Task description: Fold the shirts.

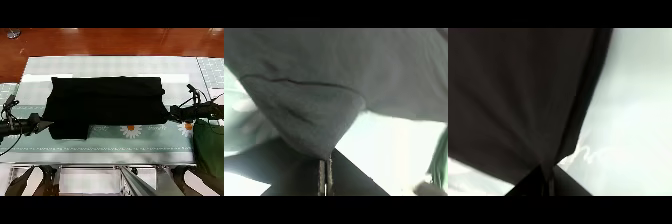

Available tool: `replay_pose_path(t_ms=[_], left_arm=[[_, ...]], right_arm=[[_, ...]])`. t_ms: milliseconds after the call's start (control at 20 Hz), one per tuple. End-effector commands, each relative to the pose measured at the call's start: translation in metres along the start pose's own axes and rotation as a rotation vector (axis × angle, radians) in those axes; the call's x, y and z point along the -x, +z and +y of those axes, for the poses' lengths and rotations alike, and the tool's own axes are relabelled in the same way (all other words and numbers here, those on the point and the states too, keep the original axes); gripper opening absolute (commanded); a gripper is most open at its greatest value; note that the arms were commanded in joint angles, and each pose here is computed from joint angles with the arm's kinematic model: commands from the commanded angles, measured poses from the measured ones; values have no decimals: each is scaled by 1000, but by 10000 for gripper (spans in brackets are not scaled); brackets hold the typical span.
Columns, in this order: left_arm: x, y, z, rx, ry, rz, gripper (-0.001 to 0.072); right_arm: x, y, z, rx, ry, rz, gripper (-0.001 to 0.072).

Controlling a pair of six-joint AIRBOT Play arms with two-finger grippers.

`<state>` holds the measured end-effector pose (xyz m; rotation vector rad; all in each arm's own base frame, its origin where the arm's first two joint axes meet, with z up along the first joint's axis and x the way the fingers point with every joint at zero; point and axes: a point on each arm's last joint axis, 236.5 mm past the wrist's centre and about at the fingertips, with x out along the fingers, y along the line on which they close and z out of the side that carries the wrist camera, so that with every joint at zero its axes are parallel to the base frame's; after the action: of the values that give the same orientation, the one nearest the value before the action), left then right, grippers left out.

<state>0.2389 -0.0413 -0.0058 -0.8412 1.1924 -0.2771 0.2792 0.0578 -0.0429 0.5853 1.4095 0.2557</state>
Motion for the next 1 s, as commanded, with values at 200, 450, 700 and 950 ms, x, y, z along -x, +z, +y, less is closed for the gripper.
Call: replay_pose_path(t_ms=[200, 450, 700, 950], left_arm=[[-28, 91, -5, -68, 35, -157, 20], [-81, 165, -25, -143, 52, -141, 20], [-111, 230, -38, -109, 26, -147, 20], [-129, 266, -32, -65, 17, -155, 20]], right_arm=[[-2, 104, 4, -26, 34, -147, 31], [-12, 181, 15, -19, 77, -188, 31], [-31, 236, 22, -22, 92, -207, 32], [-49, 258, 27, -24, 111, -195, 32]])
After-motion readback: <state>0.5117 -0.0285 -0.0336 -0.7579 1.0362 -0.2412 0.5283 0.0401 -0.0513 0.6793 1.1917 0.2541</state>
